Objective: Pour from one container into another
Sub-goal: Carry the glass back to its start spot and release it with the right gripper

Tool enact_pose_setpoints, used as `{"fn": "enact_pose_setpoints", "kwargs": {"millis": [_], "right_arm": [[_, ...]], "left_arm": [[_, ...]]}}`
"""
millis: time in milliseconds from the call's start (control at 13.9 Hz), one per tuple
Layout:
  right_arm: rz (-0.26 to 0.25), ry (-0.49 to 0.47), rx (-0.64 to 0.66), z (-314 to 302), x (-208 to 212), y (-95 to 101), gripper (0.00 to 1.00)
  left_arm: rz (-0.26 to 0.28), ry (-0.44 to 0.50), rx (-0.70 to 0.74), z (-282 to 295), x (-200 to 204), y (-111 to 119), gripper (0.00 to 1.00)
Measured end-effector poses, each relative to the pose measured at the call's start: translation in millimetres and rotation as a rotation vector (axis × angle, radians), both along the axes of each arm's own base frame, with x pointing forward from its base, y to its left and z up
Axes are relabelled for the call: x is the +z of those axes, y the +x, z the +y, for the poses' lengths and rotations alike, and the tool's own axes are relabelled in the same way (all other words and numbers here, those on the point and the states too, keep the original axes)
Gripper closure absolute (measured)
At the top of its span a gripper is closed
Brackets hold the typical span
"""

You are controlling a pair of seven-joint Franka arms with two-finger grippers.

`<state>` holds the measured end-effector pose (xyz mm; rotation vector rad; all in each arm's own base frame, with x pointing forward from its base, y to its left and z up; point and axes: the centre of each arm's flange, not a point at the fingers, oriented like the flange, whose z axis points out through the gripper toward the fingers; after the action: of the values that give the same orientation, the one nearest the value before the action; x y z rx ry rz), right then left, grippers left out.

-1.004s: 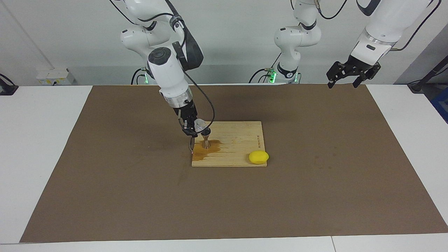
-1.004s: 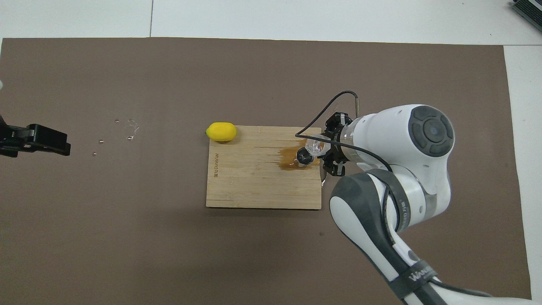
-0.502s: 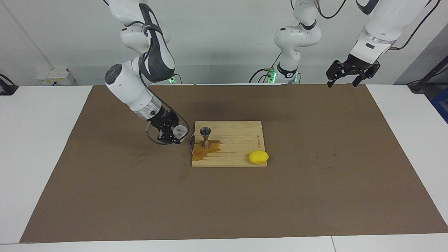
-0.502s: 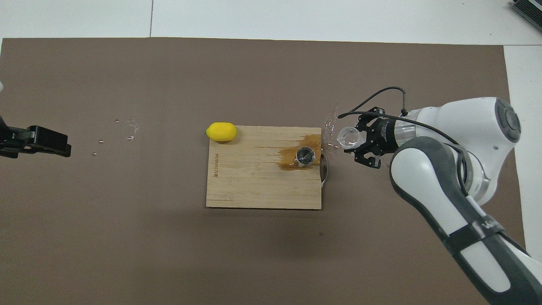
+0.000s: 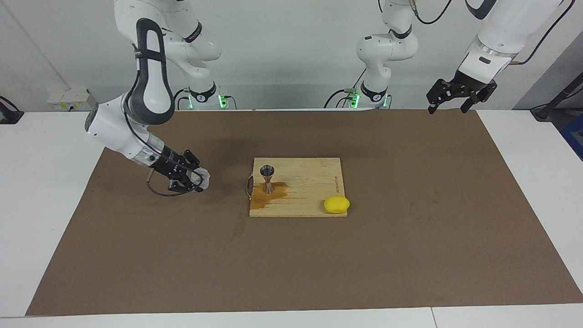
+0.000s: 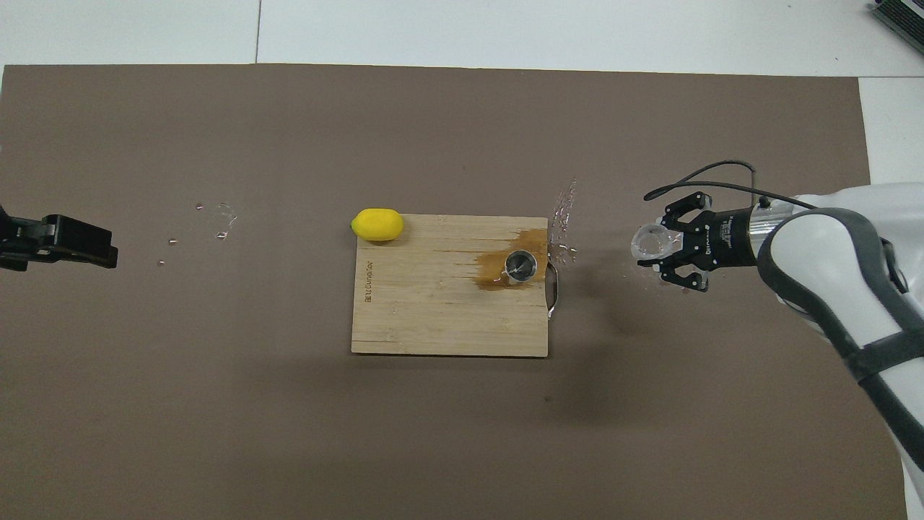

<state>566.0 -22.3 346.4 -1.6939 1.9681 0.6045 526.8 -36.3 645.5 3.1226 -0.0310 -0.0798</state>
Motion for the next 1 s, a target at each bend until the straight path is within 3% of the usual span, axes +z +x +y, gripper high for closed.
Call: {"fn": "enact_pose_setpoints", "kwargs": {"millis": [573, 1004], "right_arm": [[0.011, 0.065, 0.013, -91, -50, -10.2, 0.49], [-0.049, 0.084, 0.075, -133, -81, -16.1, 0.49]], "left_arm": [[0.025, 0.001, 0.001, 1, -6, 3, 0.00], [0.024, 0.002, 0.001, 1, -3, -2, 0.00]]}}
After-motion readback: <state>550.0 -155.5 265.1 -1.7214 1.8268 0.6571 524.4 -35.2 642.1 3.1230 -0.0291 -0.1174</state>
